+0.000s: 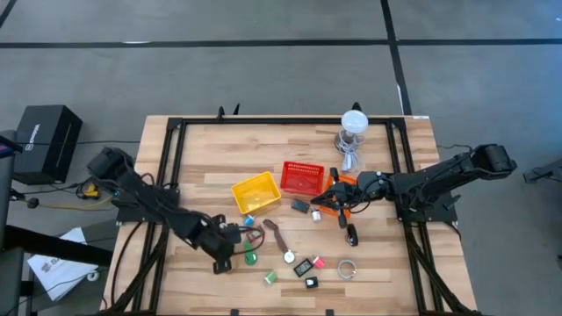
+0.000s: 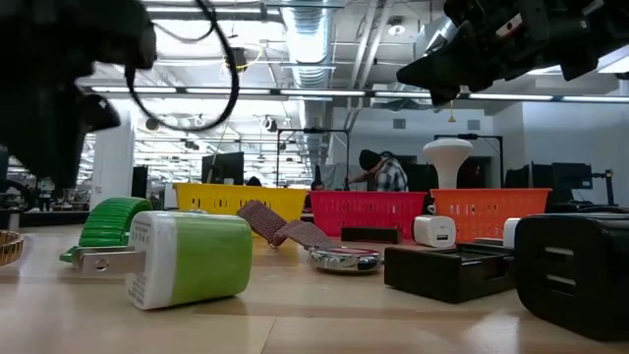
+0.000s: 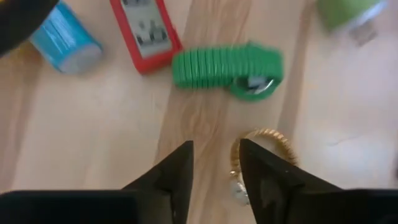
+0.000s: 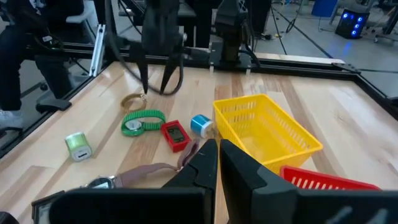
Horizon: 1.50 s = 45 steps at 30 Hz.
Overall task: Pick & Place Office items
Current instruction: Put the gold watch into the yellow bin
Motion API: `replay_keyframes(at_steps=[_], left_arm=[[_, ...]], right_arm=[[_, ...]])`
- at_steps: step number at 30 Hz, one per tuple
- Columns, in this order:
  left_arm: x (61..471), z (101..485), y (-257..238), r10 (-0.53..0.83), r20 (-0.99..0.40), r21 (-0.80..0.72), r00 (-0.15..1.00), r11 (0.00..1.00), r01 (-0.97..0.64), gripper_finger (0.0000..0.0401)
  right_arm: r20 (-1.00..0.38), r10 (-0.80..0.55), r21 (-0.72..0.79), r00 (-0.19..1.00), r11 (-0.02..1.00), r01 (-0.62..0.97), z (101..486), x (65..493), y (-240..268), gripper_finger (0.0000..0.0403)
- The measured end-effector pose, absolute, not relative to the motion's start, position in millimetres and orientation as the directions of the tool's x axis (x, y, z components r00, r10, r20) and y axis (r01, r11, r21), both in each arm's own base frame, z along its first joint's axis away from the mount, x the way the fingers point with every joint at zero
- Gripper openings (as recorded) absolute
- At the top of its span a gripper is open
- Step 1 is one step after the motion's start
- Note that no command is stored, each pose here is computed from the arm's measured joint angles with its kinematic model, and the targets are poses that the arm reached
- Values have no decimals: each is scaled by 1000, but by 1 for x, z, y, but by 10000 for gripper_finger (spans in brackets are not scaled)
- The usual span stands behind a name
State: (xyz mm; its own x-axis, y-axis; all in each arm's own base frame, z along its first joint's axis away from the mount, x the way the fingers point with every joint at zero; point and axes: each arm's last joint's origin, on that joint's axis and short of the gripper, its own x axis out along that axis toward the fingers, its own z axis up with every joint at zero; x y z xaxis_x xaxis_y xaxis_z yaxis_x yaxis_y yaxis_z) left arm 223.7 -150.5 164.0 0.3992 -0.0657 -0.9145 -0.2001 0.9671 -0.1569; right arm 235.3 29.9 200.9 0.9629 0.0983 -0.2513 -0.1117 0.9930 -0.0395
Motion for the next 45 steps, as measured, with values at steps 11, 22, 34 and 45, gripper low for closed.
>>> replay_keyframes(at_steps=[11, 22, 34, 45], left_arm=[[224, 137, -173, -76, -924, -137, 376, 981, -138, 146], [224, 128, -174, -34, -931, -91, 365, 986, -140, 94], [225, 149, -168, -56, -896, -131, 441, 981, -142, 22], [224, 226, -119, 226, -621, 53, 751, 967, -248, 23]], right_arm=[[-251, 98, -40, 963, 993, -112, 201, 235, 30, 11], [-251, 98, -39, 963, 993, -112, 201, 235, 30, 11], [-251, 99, -39, 963, 993, -112, 201, 235, 30, 11], [-251, 98, -40, 963, 993, -112, 201, 235, 30, 11]])
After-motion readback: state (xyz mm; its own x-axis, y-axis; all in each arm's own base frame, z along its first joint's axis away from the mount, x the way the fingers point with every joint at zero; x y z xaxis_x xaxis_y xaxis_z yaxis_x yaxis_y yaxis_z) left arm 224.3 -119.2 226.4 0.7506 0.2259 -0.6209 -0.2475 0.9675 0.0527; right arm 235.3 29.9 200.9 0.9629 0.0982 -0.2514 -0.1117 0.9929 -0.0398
